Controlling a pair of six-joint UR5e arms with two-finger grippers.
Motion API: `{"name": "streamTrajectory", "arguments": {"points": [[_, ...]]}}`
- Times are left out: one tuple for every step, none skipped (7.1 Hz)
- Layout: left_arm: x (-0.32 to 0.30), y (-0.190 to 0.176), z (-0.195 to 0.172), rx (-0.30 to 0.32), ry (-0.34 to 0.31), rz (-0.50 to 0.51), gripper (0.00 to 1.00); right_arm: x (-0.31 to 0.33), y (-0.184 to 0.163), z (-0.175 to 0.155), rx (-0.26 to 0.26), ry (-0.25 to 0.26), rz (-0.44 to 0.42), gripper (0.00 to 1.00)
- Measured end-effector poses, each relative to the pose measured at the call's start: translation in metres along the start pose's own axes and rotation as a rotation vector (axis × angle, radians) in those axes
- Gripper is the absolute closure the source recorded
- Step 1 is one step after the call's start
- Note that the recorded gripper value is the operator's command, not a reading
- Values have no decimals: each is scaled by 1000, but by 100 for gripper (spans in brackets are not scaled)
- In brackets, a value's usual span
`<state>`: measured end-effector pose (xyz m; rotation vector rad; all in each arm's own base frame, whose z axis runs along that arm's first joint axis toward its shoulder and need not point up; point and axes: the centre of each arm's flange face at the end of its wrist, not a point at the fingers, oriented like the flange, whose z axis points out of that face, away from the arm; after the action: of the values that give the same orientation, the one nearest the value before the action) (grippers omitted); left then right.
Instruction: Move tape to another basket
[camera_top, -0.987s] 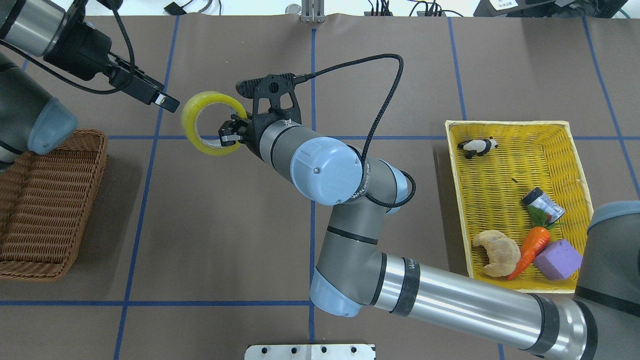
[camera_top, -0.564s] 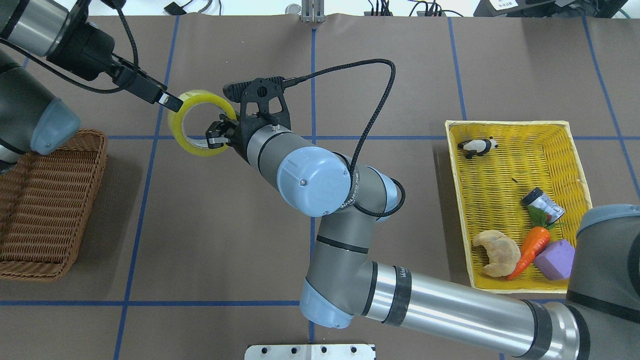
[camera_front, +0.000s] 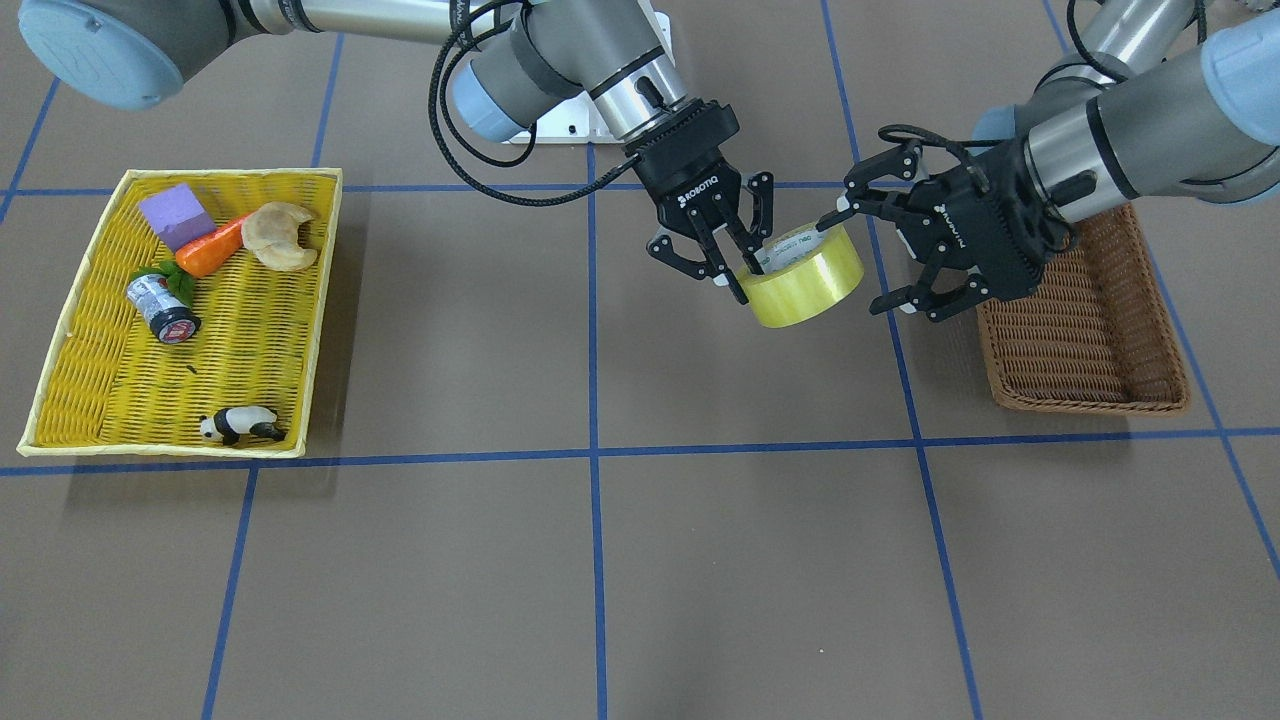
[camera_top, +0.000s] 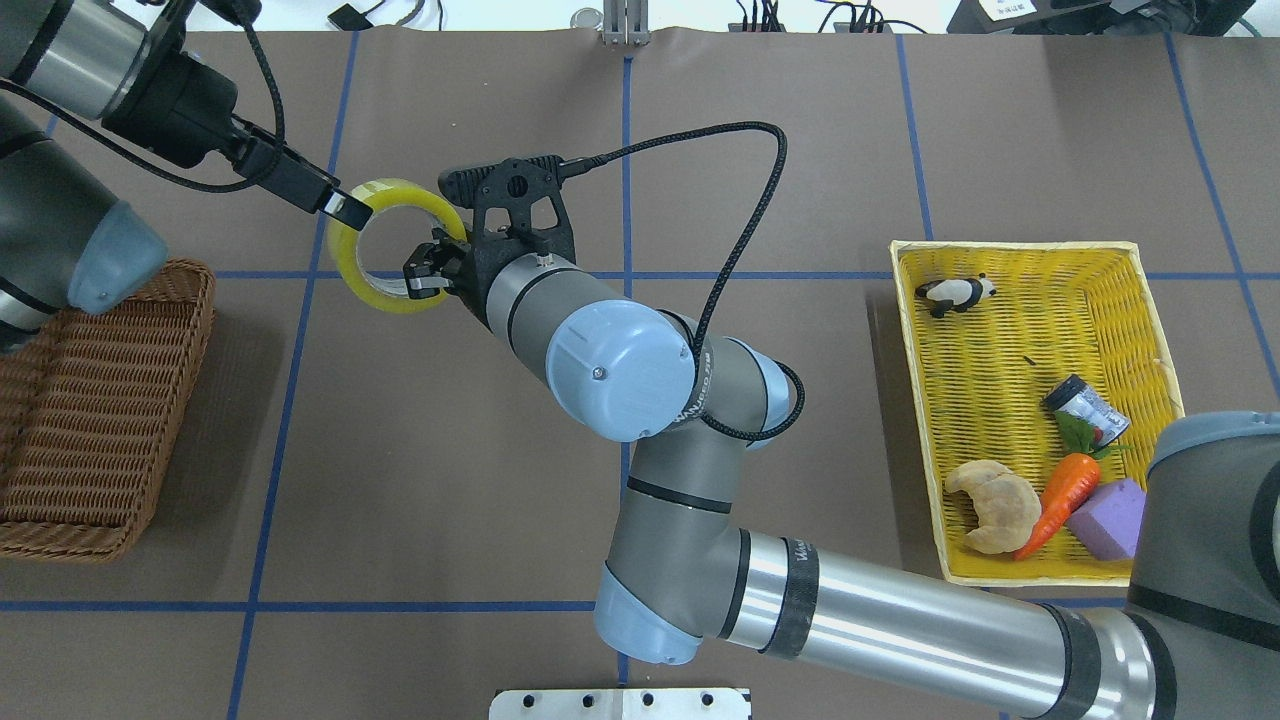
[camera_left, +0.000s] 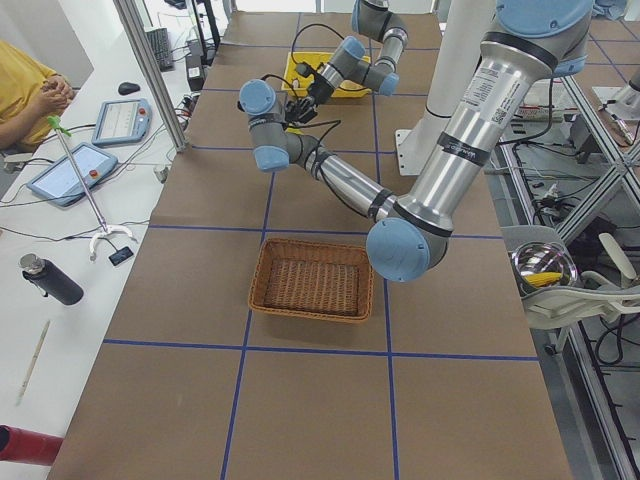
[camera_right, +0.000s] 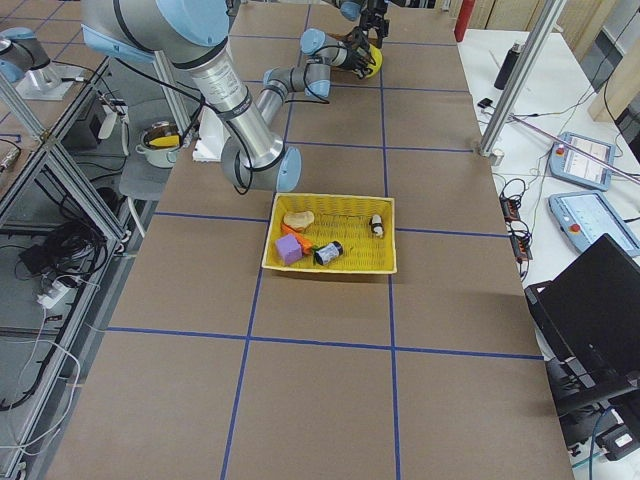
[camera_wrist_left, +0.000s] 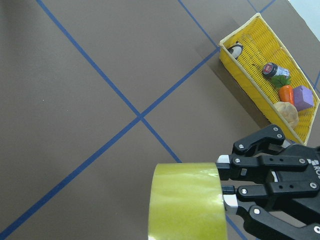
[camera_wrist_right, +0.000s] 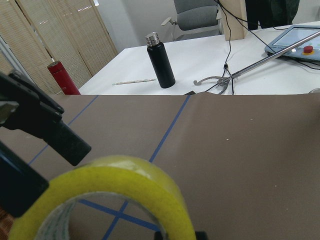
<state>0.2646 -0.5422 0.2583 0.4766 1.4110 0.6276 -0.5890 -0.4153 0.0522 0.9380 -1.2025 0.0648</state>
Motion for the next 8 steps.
{"name": "streamTrajectory", "arguments": {"points": [[1, 1, 4, -5, 4, 1, 2, -1, -1, -1, 2, -3, 1, 100], [2, 2, 6, -8, 7, 2, 4, -1, -2, -3, 4, -5, 2, 100], [3, 2, 8, -11, 10, 2, 26, -1, -2, -4, 6, -6, 3, 100], [4, 3, 11, -14, 12, 3, 99, -2, -3, -4, 7, -7, 3, 80], [4, 3, 12, -15, 14, 3, 100, -2, -3, -5, 7, -9, 4, 1], [5, 3, 13, -16, 15, 4, 100, -3, -2, -5, 9, -8, 4, 0], [5, 4, 13, -16, 16, 5, 100, -4, 1, -6, 19, 0, 4, 0], [5, 4, 14, -16, 18, 5, 100, -4, 5, -6, 31, 12, 3, 0]]}}
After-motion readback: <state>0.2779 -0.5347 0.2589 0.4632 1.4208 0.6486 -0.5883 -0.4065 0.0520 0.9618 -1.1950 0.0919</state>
